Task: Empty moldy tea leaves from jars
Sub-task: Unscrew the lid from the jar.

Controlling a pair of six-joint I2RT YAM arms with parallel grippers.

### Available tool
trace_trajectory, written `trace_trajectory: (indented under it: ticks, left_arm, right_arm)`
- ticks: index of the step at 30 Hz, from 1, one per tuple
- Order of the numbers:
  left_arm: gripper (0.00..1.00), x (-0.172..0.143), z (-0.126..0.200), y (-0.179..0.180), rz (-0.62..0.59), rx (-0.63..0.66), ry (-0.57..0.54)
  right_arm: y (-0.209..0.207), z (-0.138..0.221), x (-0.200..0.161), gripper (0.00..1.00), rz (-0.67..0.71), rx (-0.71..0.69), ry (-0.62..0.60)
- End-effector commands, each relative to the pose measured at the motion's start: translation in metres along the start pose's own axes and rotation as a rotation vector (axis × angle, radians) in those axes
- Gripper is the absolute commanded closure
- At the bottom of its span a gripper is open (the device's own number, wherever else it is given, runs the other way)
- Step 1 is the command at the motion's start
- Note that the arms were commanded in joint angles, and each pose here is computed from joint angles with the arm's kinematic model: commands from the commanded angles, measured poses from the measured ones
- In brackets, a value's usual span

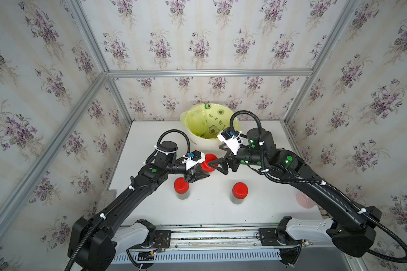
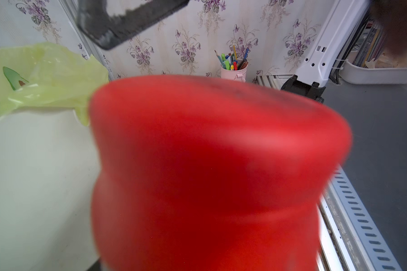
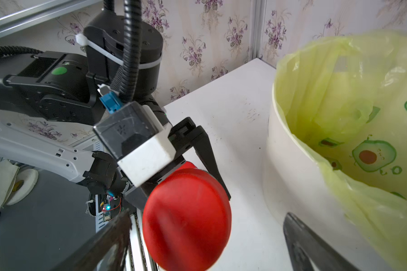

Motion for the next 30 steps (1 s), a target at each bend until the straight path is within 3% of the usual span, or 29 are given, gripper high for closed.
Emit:
trace_trajectory:
  ticks: [1,11,30]
  left_arm:
    - [0.48,0.002,0.001,0.001,-0.018,0.004,-0.010]
    - [0.48,0.003,0.001,0.001,-0.020,0.001,-0.013]
    - [0.48,0.002,0.001,0.000,-0.020,-0.001,-0.013]
  right_arm:
    - [0.004,-0.003,-0.002,0.02,-0.088,-0.043,0.024]
    - [0.004,-0.013,-0.009,0.05,-0.195,-0.078,0.057]
    - [0.004,-0.021,-0.007,0.20,-0.203,-0.108,0.053]
Point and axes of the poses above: each gripper's point midway between its finger pads, its own z axis back along the fingers, its own y axis along the line the jaws close on, x = y × z, the point moved 10 cm from there along z, back along the fingers, and after that the axes turned 11 degrees about -z, right-handed, at the moved point
